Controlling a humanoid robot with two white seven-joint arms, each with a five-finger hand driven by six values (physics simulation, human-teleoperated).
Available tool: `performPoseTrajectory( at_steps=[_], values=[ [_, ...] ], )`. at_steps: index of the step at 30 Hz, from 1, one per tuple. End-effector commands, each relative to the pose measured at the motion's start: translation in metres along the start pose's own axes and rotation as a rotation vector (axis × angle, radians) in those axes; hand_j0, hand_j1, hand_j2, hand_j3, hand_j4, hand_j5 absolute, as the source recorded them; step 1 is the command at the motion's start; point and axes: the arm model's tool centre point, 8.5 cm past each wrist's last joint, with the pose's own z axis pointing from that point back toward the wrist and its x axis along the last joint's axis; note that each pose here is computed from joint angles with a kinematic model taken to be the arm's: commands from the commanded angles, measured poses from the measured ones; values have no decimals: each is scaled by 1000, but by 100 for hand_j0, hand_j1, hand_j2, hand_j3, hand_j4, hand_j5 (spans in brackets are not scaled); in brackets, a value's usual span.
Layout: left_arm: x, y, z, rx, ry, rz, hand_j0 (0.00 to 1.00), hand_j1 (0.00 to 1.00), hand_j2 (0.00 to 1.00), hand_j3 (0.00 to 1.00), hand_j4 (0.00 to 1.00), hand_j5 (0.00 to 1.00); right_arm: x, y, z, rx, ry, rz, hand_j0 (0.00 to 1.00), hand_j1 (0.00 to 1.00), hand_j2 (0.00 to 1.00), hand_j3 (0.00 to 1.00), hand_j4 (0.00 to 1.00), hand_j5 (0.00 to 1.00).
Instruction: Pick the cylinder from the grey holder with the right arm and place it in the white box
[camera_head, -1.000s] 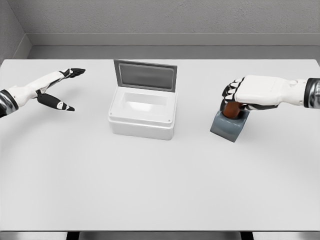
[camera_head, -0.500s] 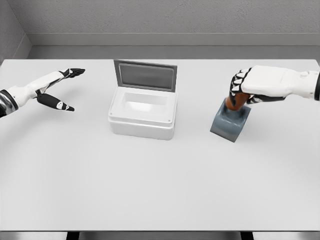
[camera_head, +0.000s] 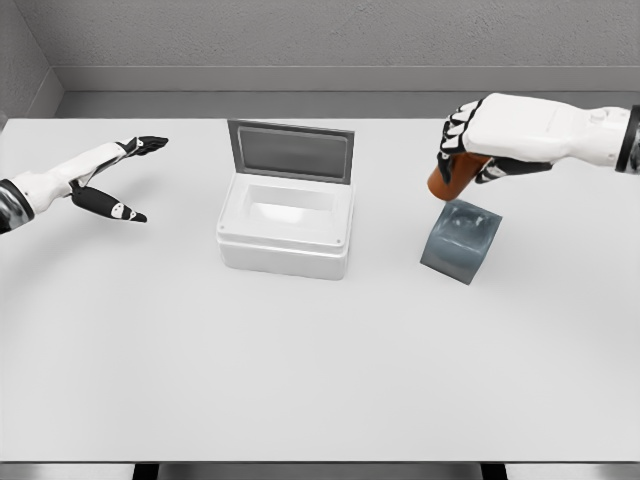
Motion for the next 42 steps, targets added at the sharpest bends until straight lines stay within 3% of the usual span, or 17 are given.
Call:
performPoseTrajectory(
  at_steps=[1, 6, 14, 19, 24, 42],
  values=[
    [0, 1, 0, 6, -3, 7, 100, 100, 100, 100, 100, 100, 6, -2, -13, -25, -31, -12, 35, 35, 35, 35, 35, 35],
    [0, 2, 1, 7, 0, 5, 100, 100, 100, 100, 100, 100, 16, -11, -35, -66, -86, -8, 32, 32, 32, 32, 32, 32],
    [-1, 2, 2, 7, 2, 4, 100, 100, 100, 100, 100, 100, 38, -23, -77, -77, -186, 19, 31, 31, 31, 31, 31, 31],
    [0, 1, 1, 7, 1, 5, 100, 100, 100, 100, 100, 100, 25, -19, -86, -75, -163, -20, 31, 31, 31, 31, 31, 31],
    [0, 1, 1, 6, 0, 6, 100, 100, 100, 100, 100, 100, 26, -13, -109, -47, -178, -32, 31, 31, 31, 31, 31, 31],
    [0, -1, 0, 4, -1, 7, 100, 100, 100, 100, 100, 100, 26, -15, -133, -33, -180, -29, 31, 31, 31, 31, 31, 31]
  ],
)
